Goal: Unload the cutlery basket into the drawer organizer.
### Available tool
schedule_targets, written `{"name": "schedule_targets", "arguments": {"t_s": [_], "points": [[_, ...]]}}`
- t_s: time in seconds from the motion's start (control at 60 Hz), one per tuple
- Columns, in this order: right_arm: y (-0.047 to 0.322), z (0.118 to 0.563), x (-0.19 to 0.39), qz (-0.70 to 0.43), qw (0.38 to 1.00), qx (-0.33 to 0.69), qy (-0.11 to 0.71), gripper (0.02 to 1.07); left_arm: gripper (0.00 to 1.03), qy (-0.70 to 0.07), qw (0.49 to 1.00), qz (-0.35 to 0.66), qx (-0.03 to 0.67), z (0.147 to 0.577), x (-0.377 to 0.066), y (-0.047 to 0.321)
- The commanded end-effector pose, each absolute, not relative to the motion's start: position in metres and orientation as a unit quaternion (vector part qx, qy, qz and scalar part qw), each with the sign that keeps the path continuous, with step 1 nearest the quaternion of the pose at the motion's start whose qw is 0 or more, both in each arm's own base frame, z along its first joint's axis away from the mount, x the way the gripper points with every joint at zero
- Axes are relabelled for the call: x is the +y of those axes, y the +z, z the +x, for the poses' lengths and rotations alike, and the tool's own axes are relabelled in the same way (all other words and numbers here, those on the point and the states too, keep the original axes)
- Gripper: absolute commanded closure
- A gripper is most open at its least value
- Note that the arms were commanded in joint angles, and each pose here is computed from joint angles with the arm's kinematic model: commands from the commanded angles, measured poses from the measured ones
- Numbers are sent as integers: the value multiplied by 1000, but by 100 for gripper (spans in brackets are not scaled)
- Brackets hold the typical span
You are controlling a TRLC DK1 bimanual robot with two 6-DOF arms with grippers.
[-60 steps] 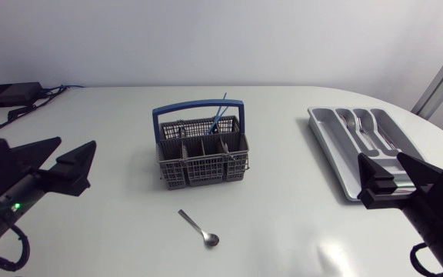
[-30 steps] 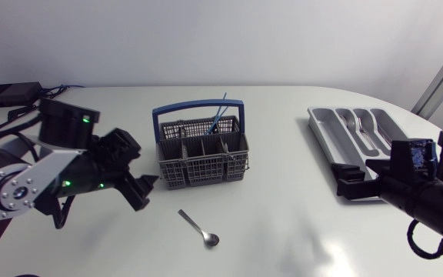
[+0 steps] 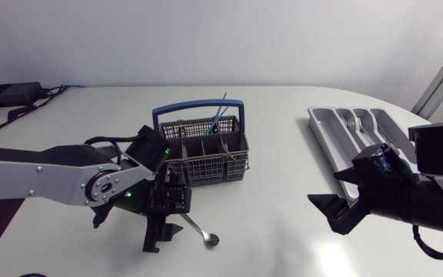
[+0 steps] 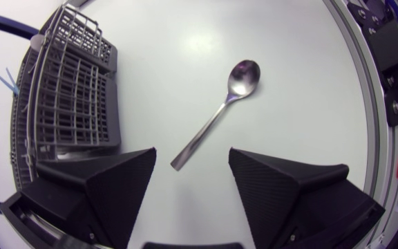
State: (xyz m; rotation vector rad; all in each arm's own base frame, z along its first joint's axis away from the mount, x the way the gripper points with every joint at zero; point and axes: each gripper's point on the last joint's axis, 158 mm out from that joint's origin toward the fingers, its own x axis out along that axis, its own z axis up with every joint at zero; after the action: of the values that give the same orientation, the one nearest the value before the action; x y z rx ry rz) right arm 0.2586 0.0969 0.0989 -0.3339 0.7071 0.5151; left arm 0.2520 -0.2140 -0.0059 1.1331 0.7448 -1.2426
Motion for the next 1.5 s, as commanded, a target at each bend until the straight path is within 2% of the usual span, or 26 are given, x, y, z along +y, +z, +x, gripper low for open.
{"name": "schedule_targets", "arguments": {"t_s": [0.0, 0.083, 0.25, 0.467, 0.617, 0.767, 0.8, 0.867, 0.95, 1.2, 1.367, 1.483], "points": [[91, 253, 98, -178, 884, 346, 261, 7, 44, -564, 575, 509, 303, 253, -228, -5], [91, 253, 98, -179, 883, 346, 260, 7, 45, -579, 550, 517, 308, 249, -233, -10], [86, 251, 97, -183, 881, 348, 262, 7, 56, -604, 507, 535, 302, 240, -243, -17], [81, 249, 96, -188, 879, 351, 263, 7, 62, -621, 471, 542, 314, 230, -247, -32], [81, 248, 94, -190, 880, 348, 261, 7, 81, -629, 442, 547, 331, 224, -241, -45], [81, 245, 92, -191, 880, 347, 261, 7, 82, -625, 434, 550, 344, 227, -240, -53], [81, 245, 92, -191, 880, 347, 261, 7, 86, -625, 430, 549, 350, 226, -239, -55], [81, 245, 91, -191, 881, 346, 260, 7, 98, -630, 410, 542, 375, 221, -238, -57], [82, 244, 90, -192, 882, 344, 258, 7, 100, -627, 395, 527, 417, 214, -235, -57], [85, 242, 87, -196, 886, 334, 254, 7, 100, -591, 431, 491, 473, 216, -243, -50], [89, 242, 86, -194, 889, 329, 252, 7, 100, -576, 498, 444, 472, 229, -264, -23], [96, 248, 83, -190, 895, 321, 244, 7, 100, -567, 566, 385, 458, 245, -293, 18]]}}
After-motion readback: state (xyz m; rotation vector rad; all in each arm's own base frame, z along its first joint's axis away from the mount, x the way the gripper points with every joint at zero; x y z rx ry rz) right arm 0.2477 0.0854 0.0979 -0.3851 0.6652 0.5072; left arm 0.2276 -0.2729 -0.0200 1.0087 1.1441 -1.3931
